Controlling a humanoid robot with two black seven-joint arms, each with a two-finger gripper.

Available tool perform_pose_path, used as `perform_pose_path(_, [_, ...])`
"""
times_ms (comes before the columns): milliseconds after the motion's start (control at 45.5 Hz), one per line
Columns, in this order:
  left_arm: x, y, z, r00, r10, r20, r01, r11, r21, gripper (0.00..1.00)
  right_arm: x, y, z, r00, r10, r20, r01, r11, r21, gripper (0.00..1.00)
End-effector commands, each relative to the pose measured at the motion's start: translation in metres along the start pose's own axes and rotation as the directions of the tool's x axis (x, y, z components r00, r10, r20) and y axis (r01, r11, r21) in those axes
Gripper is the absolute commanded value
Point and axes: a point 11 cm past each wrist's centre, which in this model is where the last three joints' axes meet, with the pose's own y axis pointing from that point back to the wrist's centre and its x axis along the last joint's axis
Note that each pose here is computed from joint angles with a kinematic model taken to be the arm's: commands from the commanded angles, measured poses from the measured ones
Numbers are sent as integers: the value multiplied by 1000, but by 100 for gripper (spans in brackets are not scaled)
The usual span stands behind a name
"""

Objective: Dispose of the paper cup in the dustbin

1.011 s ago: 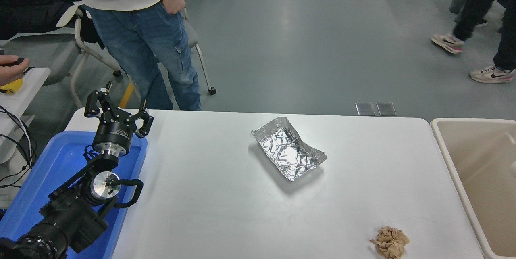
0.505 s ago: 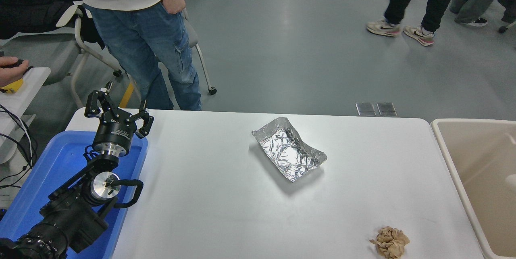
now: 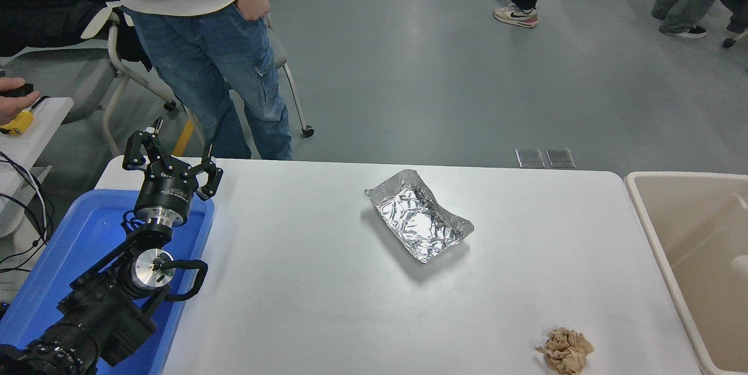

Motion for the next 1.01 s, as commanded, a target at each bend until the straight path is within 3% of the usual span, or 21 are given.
perform_pose_path(0, [0,0,0,1000,1,1,-1,1000,0,100,3,0,-1,1000,5,-4,-5,1000,2,84])
perform_pose_path(396, [1,0,1,1000,2,2,-2,1000,0,100,2,-1,-3,1000,5,1,-5,1000,5,92])
perform_pose_path(703, [1,0,0,1000,3,1,-3,1000,0,100,15,-2,-12,999,25,35,-26,1000,17,93])
perform_pose_path(989, [1,0,1,1000,3,3,-3,1000,0,100,4,-4,-63,914,-91,395,41,990,133,99])
